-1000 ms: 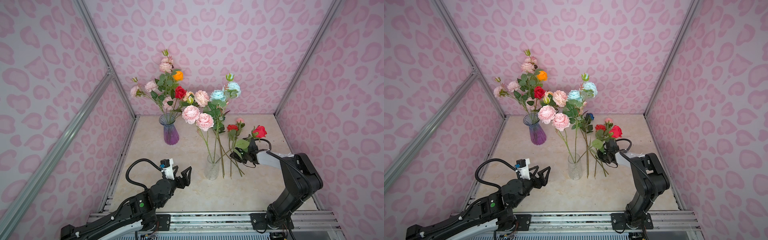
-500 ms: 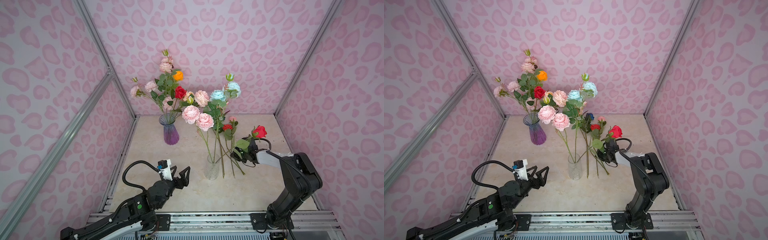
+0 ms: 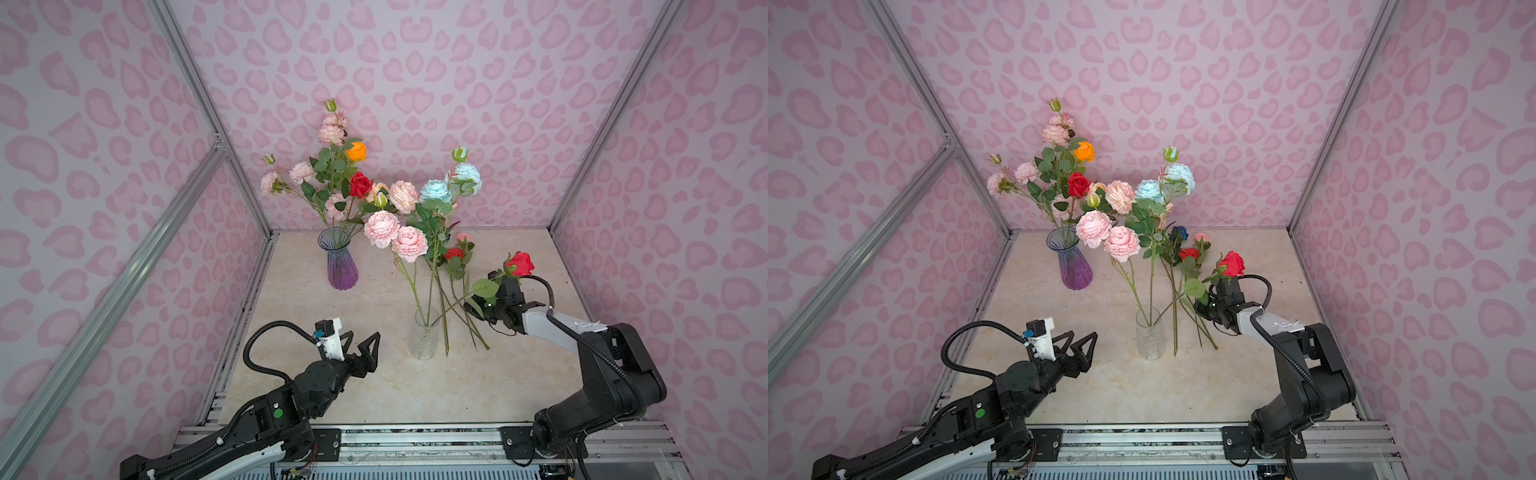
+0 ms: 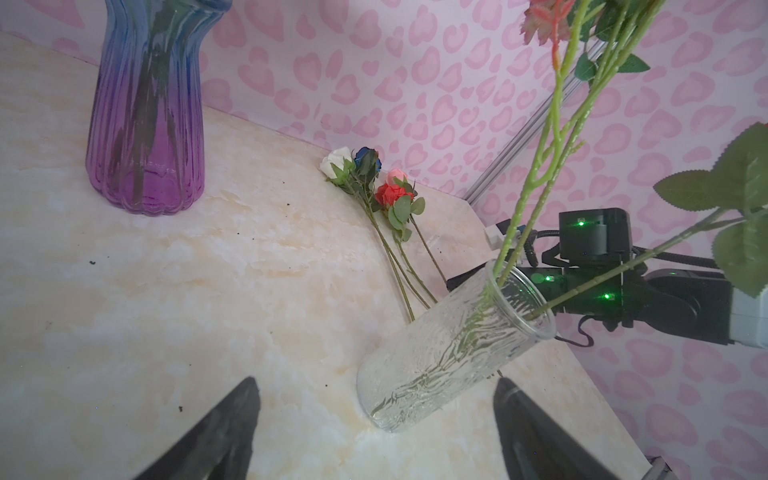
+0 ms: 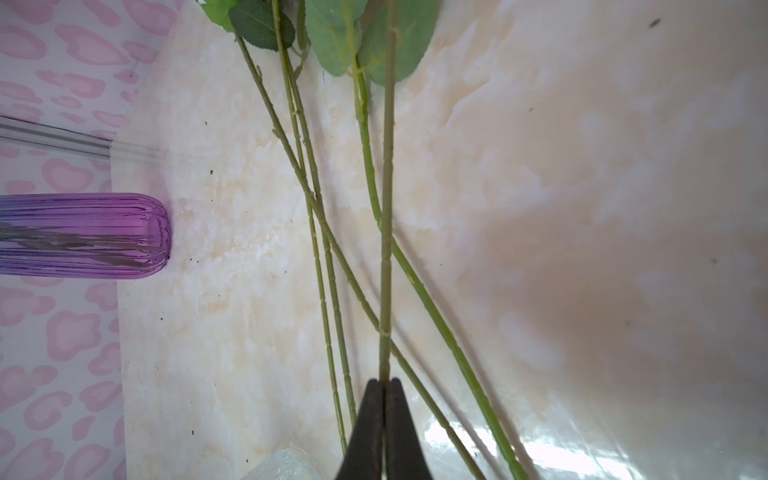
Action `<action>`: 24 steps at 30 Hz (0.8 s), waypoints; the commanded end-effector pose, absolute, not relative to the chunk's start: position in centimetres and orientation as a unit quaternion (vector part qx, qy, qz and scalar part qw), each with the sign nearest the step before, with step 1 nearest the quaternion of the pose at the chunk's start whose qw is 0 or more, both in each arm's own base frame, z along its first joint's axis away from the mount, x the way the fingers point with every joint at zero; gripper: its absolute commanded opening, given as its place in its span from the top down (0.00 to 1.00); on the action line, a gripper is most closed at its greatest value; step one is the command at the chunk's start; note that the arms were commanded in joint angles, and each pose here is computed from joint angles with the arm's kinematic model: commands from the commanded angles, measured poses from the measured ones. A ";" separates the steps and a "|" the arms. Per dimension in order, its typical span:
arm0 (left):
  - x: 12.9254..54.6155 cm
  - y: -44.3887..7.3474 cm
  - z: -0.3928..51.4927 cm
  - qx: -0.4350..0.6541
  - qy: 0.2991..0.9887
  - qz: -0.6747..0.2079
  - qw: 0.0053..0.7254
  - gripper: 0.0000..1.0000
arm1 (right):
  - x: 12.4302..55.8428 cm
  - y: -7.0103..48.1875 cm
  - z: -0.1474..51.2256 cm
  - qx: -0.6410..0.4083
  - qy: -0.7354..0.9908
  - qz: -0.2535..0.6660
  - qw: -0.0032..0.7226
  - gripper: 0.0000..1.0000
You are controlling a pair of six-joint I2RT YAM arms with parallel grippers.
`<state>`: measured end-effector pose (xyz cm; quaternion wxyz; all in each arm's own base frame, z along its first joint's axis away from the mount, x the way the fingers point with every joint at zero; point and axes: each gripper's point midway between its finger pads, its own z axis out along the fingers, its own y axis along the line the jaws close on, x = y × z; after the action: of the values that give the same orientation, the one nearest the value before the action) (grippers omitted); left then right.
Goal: Arrange the flowers into the vase
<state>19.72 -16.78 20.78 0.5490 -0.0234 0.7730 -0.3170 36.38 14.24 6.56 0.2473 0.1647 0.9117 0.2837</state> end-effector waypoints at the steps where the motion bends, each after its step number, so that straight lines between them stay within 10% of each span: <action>1: 19.8 -16.9 21.5 -0.028 0.767 -0.326 0.553 0.11 | 35.9 13.9 6.6 0.165 0.910 0.286 0.249 1.00; 19: 19.9 -17.9 21.3 -0.022 0.772 -0.332 0.541 0.12 | 28.9 14.6 3.0 0.122 0.943 0.261 0.166 1.00; 24: 19.9 -18.3 21.4 -0.016 0.776 -0.331 0.536 0.12 | 27.9 14.7 1.7 0.115 0.950 0.254 0.142 0.79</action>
<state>19.80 -17.98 20.29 0.5321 -0.0091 0.7855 -0.3157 28.87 14.61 2.43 0.1597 0.1225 0.9448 0.2585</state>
